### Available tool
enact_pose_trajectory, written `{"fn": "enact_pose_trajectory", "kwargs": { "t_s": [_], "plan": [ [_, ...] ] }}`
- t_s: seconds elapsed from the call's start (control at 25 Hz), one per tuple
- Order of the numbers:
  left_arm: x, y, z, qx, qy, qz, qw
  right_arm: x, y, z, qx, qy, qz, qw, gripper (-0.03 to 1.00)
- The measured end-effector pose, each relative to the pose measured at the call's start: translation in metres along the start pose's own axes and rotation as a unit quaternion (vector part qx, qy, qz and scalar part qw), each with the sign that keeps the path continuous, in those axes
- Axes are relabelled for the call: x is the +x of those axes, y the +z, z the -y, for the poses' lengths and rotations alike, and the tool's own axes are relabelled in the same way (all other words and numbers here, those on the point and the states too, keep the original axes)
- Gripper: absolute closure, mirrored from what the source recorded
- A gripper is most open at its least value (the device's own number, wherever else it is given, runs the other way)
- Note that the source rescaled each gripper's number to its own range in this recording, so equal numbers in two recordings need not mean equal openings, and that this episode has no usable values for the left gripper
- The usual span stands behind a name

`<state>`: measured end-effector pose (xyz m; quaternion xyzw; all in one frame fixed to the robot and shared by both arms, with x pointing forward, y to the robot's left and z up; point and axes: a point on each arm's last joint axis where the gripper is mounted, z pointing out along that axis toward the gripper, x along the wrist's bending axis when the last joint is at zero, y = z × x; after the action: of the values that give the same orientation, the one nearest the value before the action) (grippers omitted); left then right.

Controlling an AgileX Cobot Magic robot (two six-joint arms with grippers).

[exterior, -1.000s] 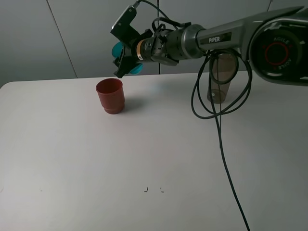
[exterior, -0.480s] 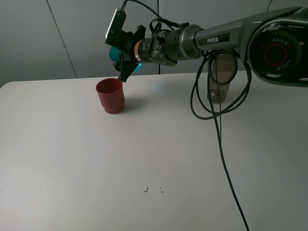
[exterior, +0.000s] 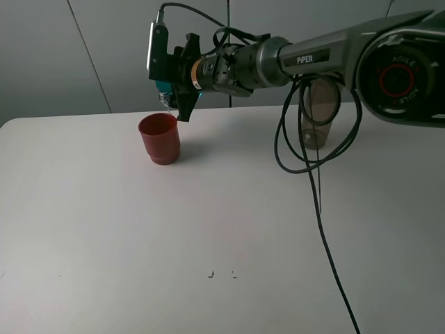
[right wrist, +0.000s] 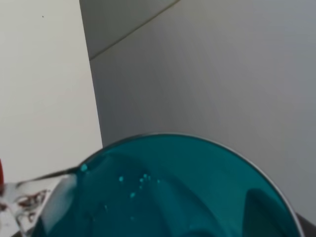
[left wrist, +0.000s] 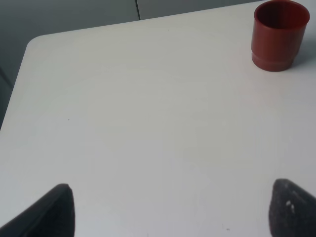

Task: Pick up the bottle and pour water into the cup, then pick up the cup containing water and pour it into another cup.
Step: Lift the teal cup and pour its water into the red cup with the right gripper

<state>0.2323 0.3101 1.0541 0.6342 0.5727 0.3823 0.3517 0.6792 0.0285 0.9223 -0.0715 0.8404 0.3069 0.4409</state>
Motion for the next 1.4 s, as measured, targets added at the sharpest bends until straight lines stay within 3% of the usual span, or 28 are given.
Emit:
{"fn": "enact_pose_trajectory", "kwargs": {
  "t_s": [0.2,1.4],
  "plan": [
    [0.0,0.0,0.0,0.0,0.0,0.0,1.0,0.0027,0.0002,-0.0051,-0.005,-0.05,-0.002,0.999,0.9],
    [0.0,0.0,0.0,0.0,0.0,0.0,1.0,0.0026,0.0002,-0.0055,-0.007,-0.211,0.0,0.977,0.9]
  ]
}}
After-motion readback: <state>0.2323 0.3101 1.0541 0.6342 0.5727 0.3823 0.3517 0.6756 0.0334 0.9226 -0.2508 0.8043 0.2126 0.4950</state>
